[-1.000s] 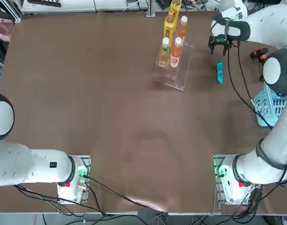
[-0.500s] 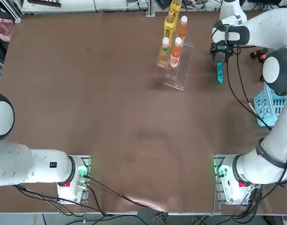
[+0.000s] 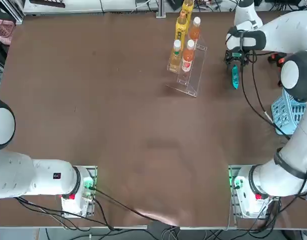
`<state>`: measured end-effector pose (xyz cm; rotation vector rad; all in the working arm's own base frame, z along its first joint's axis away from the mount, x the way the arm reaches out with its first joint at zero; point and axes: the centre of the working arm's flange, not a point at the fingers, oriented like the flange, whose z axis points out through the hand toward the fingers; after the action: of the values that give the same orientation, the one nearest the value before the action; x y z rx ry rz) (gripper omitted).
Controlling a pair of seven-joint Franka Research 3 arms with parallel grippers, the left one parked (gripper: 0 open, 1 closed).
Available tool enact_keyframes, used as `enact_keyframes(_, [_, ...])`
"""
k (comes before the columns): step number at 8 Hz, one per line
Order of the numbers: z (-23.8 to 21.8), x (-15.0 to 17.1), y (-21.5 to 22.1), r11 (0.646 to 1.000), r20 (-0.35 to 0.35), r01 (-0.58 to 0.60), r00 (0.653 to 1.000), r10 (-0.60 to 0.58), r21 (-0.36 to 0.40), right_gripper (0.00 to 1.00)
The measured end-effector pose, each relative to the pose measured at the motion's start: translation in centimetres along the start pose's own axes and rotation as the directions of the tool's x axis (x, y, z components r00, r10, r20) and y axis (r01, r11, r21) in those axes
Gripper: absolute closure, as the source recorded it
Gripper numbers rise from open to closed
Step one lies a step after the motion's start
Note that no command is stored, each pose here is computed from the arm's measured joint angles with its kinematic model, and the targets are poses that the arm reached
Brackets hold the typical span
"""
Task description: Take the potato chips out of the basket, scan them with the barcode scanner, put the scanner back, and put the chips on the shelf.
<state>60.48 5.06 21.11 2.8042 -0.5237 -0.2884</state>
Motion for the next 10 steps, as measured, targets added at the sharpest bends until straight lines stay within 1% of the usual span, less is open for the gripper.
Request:
enact_keyframes(4, [1.2, -0.6, 0.2, 1.000, 0.019, 0.003, 1.000, -0.003, -0.010, 0.00])
enact_keyframes(5, [1.3, -0.6, 0.3, 1.000, 0.020, 0.002, 1.000, -0.001, -0.010, 0.01])
enact_keyframes(10, [1.9, -0.9, 0.4, 1.000, 0.031, 0.003, 0.999, -0.003, -0.016, 0.16])
